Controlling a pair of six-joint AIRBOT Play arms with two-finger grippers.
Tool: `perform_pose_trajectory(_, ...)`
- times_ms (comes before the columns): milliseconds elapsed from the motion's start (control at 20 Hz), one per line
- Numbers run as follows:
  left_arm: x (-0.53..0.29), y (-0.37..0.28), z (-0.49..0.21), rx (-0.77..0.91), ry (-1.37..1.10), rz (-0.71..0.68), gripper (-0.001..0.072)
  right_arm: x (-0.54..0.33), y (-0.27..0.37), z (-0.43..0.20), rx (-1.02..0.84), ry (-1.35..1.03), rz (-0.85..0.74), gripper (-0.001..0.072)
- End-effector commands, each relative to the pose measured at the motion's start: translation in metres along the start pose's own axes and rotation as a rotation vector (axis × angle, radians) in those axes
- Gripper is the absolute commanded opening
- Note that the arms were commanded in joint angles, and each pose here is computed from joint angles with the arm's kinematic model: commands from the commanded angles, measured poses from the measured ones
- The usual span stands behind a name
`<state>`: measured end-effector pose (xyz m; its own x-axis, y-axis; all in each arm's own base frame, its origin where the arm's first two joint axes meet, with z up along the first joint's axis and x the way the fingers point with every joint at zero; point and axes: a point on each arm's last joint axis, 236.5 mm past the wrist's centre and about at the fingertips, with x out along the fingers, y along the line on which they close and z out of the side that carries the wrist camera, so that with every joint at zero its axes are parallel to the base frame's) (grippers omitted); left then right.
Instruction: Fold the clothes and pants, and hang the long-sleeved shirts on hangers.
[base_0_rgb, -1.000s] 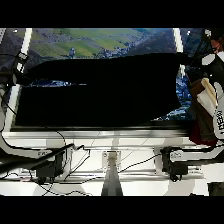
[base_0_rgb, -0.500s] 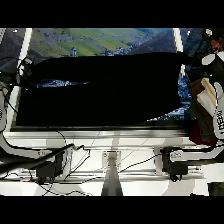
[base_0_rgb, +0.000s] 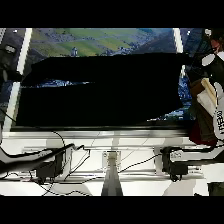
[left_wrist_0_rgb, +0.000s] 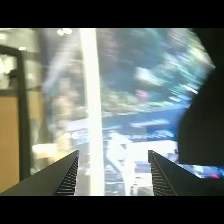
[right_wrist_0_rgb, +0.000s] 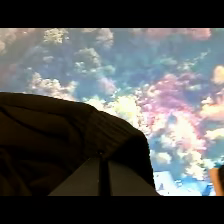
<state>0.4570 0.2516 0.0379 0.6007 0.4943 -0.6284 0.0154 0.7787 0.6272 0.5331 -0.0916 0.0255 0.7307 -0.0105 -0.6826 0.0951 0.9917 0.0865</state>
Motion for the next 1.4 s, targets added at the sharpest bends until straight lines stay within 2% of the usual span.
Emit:
perform_pose_trajectory(0, -0.032, 0.050, -0.002, -0.368, -0.051, 0.088, 0.0472, -0.003, -0.013, 0.010, -0.038, -0.025, -0.056, 0.0022)
perform_pose_trajectory(100, -0.044, 0.060, -0.029, -0.598, 0.025, 0.107, 0.0472, -0.006, -0.024, 0.019, -0.075, -0.046, -0.103, 0.0027)
perform_pose_trajectory(150, -0.048, 0.055, -0.045, -0.652, 0.093, 0.090, 0.0472, -0.007, -0.024, 0.024, -0.080, -0.057, -0.107, 0.0167)
perform_pose_trajectory(200, -0.050, 0.044, -0.061, -0.688, 0.168, 0.061, 0.0473, -0.009, -0.023, 0.027, -0.079, -0.063, -0.105, 0.0505)
perform_pose_trajectory(250, -0.052, 0.029, -0.078, -0.723, 0.252, 0.026, 0.0472, -0.012, -0.019, 0.030, -0.077, -0.066, -0.096, 0.0670)
perform_pose_trajectory(300, -0.055, 0.015, -0.088, -0.749, 0.317, -0.019, 0.0472, -0.018, -0.014, 0.033, -0.083, -0.062, -0.089, 0.0690)
perform_pose_trajectory(400, -0.062, -0.025, -0.089, -0.771, 0.381, -0.194, 0.0472, -0.033, -0.009, 0.041, -0.090, -0.075, -0.084, 0.0689)
perform_pose_trajectory(550, -0.086, -0.083, -0.058, -0.767, 0.358, -0.528, 0.0464, -0.065, -0.007, 0.050, -0.108, -0.081, -0.090, 0.0689)
perform_pose_trajectory(650, -0.103, -0.104, -0.051, -0.712, 0.354, -0.663, 0.0137, -0.085, -0.006, 0.054, -0.133, -0.082, -0.104, 0.0685)
perform_pose_trajectory(700, -0.108, -0.108, -0.054, -0.700, 0.372, -0.680, 0.0010, -0.092, -0.006, 0.055, -0.137, -0.082, -0.106, 0.0640)
perform_pose_trajectory(800, -0.116, -0.107, -0.062, -0.688, 0.397, -0.692, 0.0010, -0.105, -0.007, 0.056, -0.156, -0.080, -0.120, 0.0445)
perform_pose_trajectory(850, -0.121, -0.105, -0.068, -0.682, 0.403, -0.696, 0.0010, -0.109, -0.008, 0.055, -0.162, -0.071, -0.125, 0.0392)
perform_pose_trajectory(950, -0.132, -0.104, -0.099, -0.689, 0.444, -0.709, 0.0008, -0.111, -0.008, 0.045, -0.166, -0.029, -0.124, 0.0383)
perform_pose_trajectory(1050, -0.139, -0.105, -0.142, -0.785, 0.489, -0.708, 0.0009, -0.110, -0.007, 0.030, -0.164, 0.035, -0.116, 0.0383)
perform_pose_trajectory(1150, -0.143, -0.108, -0.171, -0.938, 0.449, -0.736, 0.0009, -0.110, -0.006, 0.016, -0.160, 0.089, -0.108, 0.0383)
perform_pose_trajectory(1200, -0.139, -0.104, -0.182, -1.072, 0.419, -0.726, 0.0011, -0.110, -0.006, 0.013, -0.158, 0.104, -0.105, 0.0383)
perform_pose_trajectory(1250, -0.136, -0.102, -0.190, -1.197, 0.396, -0.720, 0.0076, -0.111, -0.006, 0.010, -0.157, 0.116, -0.103, 0.0383)
perform_pose_trajectory(1300, -0.133, -0.101, -0.202, -1.305, 0.383, -0.700, 0.0423, -0.111, -0.006, 0.008, -0.156, 0.124, -0.102, 0.0383)
perform_pose_trajectory(1350, -0.130, -0.101, -0.216, -1.373, 0.389, -0.672, 0.0720, -0.111, -0.005, 0.006, -0.156, 0.131, -0.101, 0.0383)
